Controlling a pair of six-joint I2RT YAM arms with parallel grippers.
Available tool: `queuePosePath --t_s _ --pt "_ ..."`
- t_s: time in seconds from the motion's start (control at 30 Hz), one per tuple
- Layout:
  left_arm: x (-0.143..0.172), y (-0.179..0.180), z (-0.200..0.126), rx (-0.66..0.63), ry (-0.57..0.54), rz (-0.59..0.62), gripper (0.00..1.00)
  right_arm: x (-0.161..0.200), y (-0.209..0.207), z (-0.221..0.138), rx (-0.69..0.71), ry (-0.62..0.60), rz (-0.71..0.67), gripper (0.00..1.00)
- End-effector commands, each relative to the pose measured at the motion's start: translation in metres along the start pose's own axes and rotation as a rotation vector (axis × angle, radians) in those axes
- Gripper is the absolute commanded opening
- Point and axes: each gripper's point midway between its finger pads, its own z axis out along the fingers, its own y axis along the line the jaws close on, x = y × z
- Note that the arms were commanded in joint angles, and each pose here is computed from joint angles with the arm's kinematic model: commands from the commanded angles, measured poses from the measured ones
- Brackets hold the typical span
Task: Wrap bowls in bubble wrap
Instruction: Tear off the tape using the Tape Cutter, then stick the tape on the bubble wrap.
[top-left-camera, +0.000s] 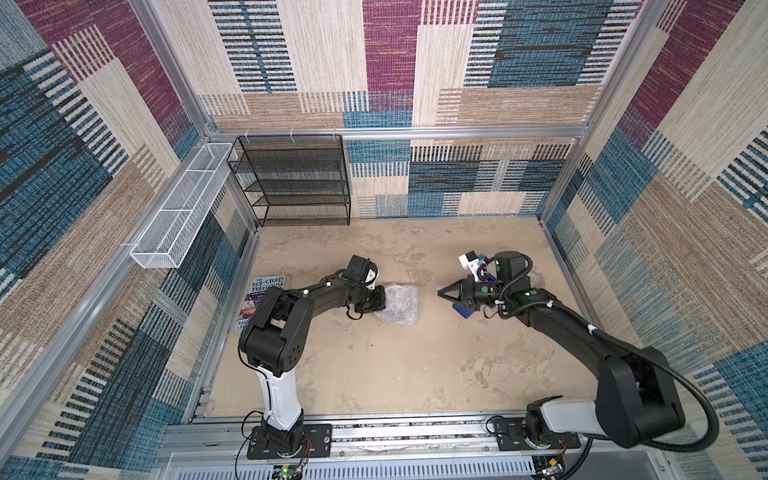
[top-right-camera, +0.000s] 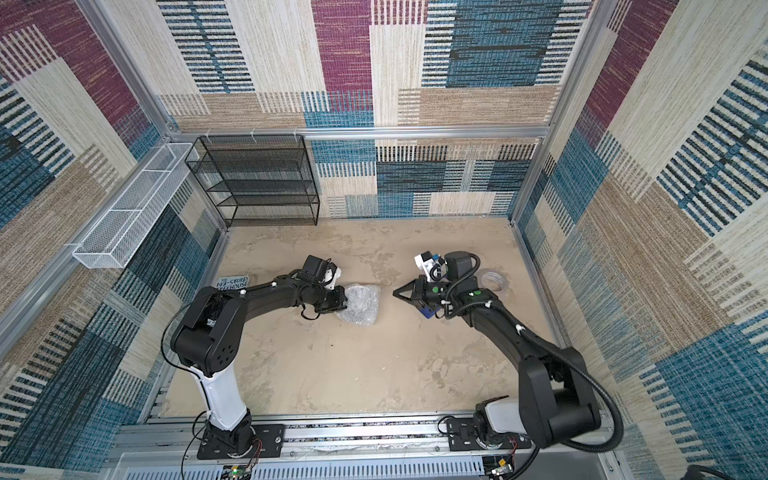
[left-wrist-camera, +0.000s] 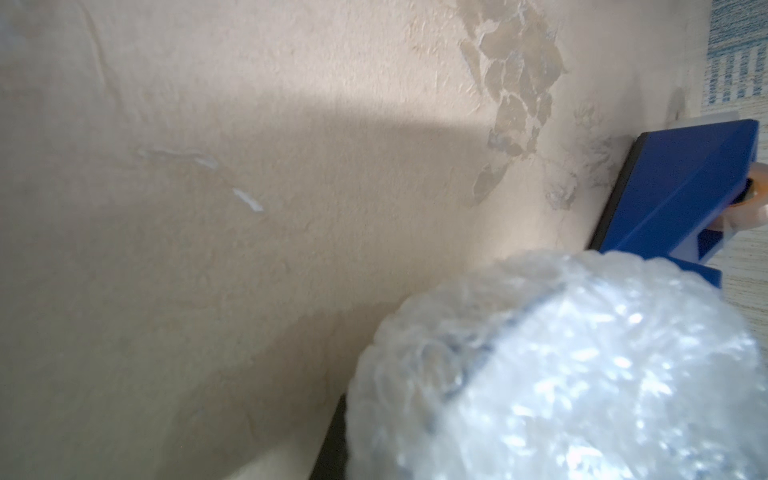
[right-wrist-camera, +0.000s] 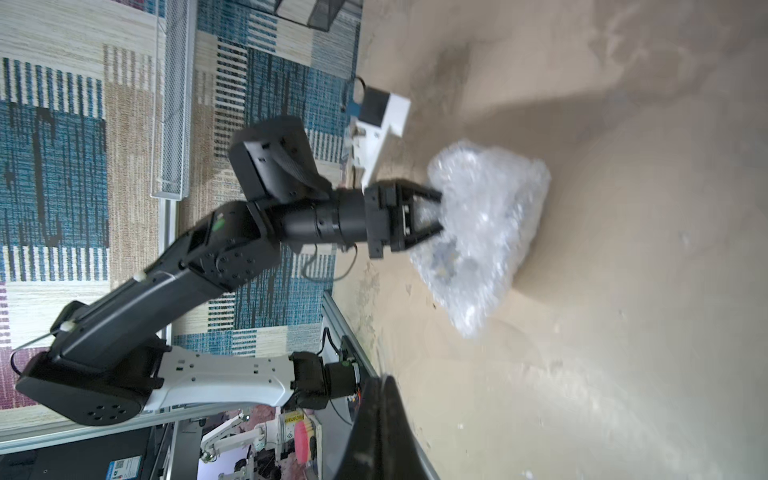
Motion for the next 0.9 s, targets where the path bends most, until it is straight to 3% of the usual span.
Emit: queuePosePath --t_s 0.0,0.13,0.3,0.87 --pt "-0.004 -0.005 -0.003 0.012 -0.009 0.025 0.00 -0.031 0.015 0.015 -0.076 0.002 -0.081 0.00" --pt "-0.006 -0.006 -0.002 0.015 -0.007 0.024 0.00 -0.069 0.025 0.043 -0.105 0.010 -0.119 0.00" --pt "-0.007 -0.006 -0.003 0.010 -0.006 0.024 0.00 -0.075 0.021 0.084 -0.114 0.078 -0.114 0.00" --pt "-0.008 -0.005 -0.004 -0.005 -0.011 0.020 0.00 0.025 -0.022 0.142 -0.081 0.292 0.009 0.00"
